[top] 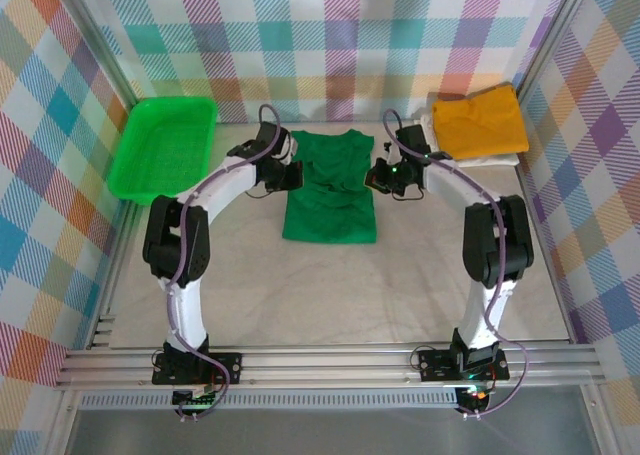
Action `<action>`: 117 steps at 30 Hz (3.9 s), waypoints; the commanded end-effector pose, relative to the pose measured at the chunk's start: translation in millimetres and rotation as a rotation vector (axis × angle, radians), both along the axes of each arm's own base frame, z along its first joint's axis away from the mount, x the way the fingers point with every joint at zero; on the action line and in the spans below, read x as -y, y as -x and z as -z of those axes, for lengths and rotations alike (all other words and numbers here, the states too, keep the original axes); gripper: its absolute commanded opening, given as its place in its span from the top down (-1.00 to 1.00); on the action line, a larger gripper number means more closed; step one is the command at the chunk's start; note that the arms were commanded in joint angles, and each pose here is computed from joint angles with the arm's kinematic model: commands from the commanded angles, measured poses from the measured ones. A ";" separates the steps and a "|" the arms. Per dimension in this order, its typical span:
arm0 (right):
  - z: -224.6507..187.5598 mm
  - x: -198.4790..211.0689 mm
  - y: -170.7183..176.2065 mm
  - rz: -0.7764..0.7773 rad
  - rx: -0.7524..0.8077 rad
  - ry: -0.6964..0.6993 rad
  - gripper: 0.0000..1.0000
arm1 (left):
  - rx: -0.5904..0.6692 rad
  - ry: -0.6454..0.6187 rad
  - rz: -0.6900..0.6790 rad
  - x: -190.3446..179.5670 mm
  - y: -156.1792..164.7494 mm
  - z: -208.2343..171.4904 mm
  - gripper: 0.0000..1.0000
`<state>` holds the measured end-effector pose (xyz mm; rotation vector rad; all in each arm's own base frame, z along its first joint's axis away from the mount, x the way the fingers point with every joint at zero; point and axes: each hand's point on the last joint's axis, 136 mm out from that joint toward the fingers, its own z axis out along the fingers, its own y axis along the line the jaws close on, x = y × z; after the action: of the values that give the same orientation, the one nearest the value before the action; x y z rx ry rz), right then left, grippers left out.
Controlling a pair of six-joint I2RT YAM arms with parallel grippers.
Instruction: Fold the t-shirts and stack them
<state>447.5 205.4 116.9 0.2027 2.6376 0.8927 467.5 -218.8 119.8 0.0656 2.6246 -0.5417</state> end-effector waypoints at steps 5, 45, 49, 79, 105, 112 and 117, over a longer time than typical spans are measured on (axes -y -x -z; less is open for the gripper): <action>-16.5 17.9 -54.0 0.040 0.026 0.032 0.30 | 0.061 -0.117 -0.058 -22.6 -54.6 -14.3 -0.11; 113.5 -12.6 132.1 -0.114 -0.239 -0.014 1.00 | -0.118 0.001 -0.187 -22.2 149.5 113.3 0.63; 112.9 -5.5 159.1 -0.110 -0.274 -0.020 1.00 | -0.162 0.021 -0.201 -21.6 182.0 118.3 0.63; 92.1 30.8 180.3 0.037 -0.367 -0.003 0.22 | -0.204 0.116 -0.160 -15.1 190.9 93.1 -0.04; 91.3 24.9 189.0 0.039 -0.368 -0.083 0.15 | -0.187 0.062 -0.175 -20.7 183.7 91.8 1.00; 86.9 17.6 177.7 0.030 -0.340 -0.099 0.15 | -0.186 0.068 -0.175 -21.0 185.3 92.4 1.00; 94.5 9.7 176.9 0.023 -0.365 -0.105 0.16 | -0.192 0.064 -0.176 -21.7 186.6 93.0 1.00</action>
<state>264.0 184.3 23.5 0.4825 2.9204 1.0393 279.7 -194.9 22.9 -0.2658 2.7755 -0.5885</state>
